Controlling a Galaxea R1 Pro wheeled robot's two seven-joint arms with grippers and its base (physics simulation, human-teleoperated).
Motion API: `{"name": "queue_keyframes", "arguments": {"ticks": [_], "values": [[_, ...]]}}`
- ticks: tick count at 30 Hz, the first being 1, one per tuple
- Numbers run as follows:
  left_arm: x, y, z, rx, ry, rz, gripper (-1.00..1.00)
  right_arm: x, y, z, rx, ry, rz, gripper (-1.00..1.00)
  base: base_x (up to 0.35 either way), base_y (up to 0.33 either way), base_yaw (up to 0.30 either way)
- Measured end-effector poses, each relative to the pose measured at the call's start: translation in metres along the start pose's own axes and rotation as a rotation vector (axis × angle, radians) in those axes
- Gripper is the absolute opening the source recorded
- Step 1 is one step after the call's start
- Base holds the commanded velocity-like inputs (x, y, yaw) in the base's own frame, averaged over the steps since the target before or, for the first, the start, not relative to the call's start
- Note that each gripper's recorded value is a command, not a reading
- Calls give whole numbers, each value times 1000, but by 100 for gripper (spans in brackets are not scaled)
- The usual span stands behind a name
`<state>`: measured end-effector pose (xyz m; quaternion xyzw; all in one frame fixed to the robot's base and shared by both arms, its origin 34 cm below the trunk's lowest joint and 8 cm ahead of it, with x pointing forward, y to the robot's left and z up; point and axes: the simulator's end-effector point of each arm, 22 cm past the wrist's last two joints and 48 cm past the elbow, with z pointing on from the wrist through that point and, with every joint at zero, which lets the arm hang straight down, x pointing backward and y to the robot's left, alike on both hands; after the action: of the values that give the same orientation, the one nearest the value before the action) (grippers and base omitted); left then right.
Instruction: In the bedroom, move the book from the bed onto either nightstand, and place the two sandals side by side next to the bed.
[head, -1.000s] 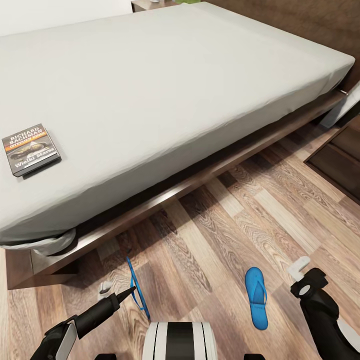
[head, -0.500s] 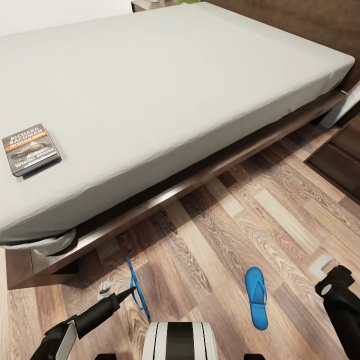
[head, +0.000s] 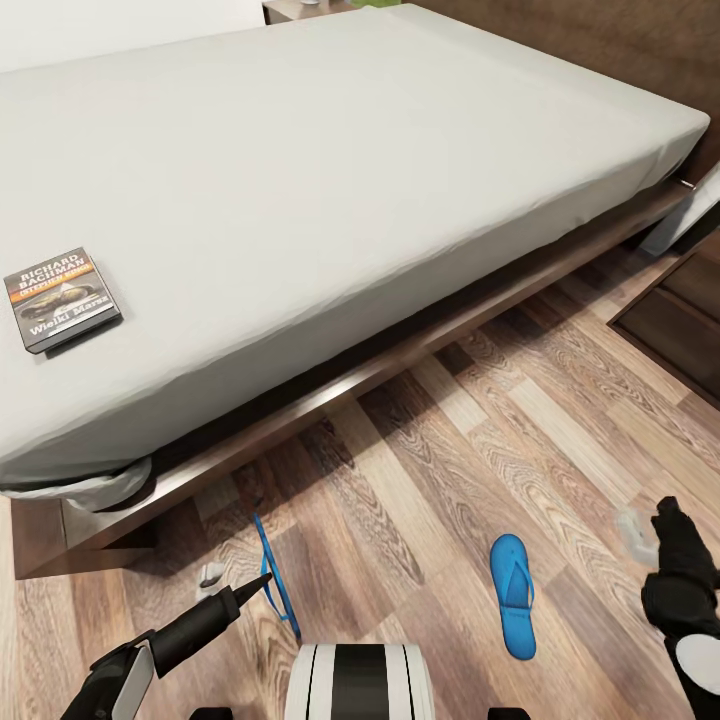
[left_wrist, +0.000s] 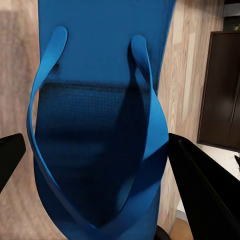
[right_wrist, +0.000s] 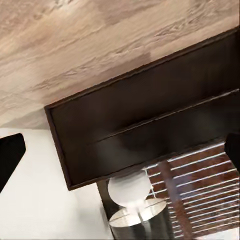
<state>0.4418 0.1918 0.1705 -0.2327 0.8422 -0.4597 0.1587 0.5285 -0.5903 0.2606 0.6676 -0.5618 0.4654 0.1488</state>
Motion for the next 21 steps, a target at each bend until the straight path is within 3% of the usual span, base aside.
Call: {"name": "queue_keyframes", "arguments": {"ticks": [2,5,11,17,21], "values": [[0,0,0,0,0,0,-100,-8,-10,-2,41,-17,-140,100,0,0,0],[0,0,0,0,1,0,-100,-56,-24,-14,102,-145,-308,100,0,0,0],[0,0,0,-1,0,0,-100,-135,-46,-52,215,-338,-481,100,0,0,0],[1,0,1,0,1,1,-100,-200,-22,-89,212,-619,-649,100,0,0,0],[1,0,1,0,1,1,-100,-216,-15,-102,216,-687,-698,100,0,0,0]]}}
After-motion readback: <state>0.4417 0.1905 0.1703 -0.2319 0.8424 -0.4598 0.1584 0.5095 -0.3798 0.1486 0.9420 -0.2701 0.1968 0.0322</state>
